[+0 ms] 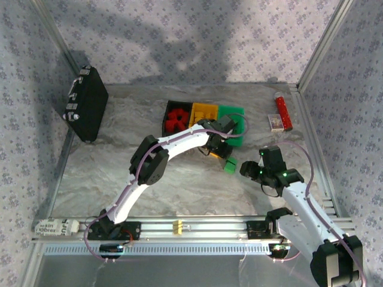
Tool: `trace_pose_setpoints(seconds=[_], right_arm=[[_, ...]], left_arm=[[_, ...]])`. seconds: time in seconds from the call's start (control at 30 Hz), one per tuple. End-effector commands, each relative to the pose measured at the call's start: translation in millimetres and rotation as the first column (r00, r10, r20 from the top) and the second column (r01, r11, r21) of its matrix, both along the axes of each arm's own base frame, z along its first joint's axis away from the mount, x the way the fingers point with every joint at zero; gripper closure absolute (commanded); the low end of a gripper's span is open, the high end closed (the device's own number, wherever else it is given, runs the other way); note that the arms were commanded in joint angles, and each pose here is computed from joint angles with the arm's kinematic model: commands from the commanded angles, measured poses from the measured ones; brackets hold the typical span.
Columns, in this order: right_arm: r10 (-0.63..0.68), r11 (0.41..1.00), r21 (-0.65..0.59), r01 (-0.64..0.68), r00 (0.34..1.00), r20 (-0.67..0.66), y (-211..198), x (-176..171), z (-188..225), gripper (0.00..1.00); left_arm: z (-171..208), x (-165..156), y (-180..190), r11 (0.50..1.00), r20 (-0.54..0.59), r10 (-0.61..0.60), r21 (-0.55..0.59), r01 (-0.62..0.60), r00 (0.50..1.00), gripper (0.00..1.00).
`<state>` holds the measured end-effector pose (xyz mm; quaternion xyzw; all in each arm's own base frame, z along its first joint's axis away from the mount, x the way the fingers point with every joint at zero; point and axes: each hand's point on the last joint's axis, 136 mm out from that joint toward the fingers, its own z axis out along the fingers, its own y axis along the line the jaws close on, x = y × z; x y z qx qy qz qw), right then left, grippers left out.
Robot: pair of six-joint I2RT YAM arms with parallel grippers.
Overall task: Sort the legos into containers by color
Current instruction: Pick up the lego from the center of the table.
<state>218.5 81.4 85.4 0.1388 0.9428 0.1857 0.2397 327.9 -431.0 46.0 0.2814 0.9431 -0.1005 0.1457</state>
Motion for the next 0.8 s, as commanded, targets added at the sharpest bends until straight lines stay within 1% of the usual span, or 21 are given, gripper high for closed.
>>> trace_pose_setpoints(seconds=[0.0, 0.2, 0.37, 0.57, 0.77], right_arm=[[0.008, 1.0, -0.006, -0.008, 1.0, -0.02, -2, -8, -3, 0.41], [0.006, 1.0, -0.003, -0.006, 1.0, -0.017, -3, -8, -2, 0.41], [0.003, 1.0, -0.002, -0.003, 1.0, -0.013, -3, -6, 0, 0.41], [0.007, 1.0, -0.002, -0.007, 1.0, -0.02, -2, -3, 0, 0.41], [0.008, 1.0, -0.004, -0.008, 1.0, -0.019, -1, -1, 1, 0.41]], left_arm=[[-15, -9, 5, 1.0, -0.055, 0.002, 0.027, -0.001, 0.999, 0.21], [-22, -9, 14, 0.999, -0.074, 0.013, 0.046, -0.01, 0.997, 0.23], [-25, -7, 19, 0.998, -0.059, 0.024, 0.066, -0.02, 0.998, 0.24], [-26, 0, 17, 0.997, -0.037, 0.038, 0.066, -0.035, 0.999, 0.27], [-29, 0, 10, 0.998, -0.05, 0.03, 0.063, -0.027, 0.998, 0.27]])
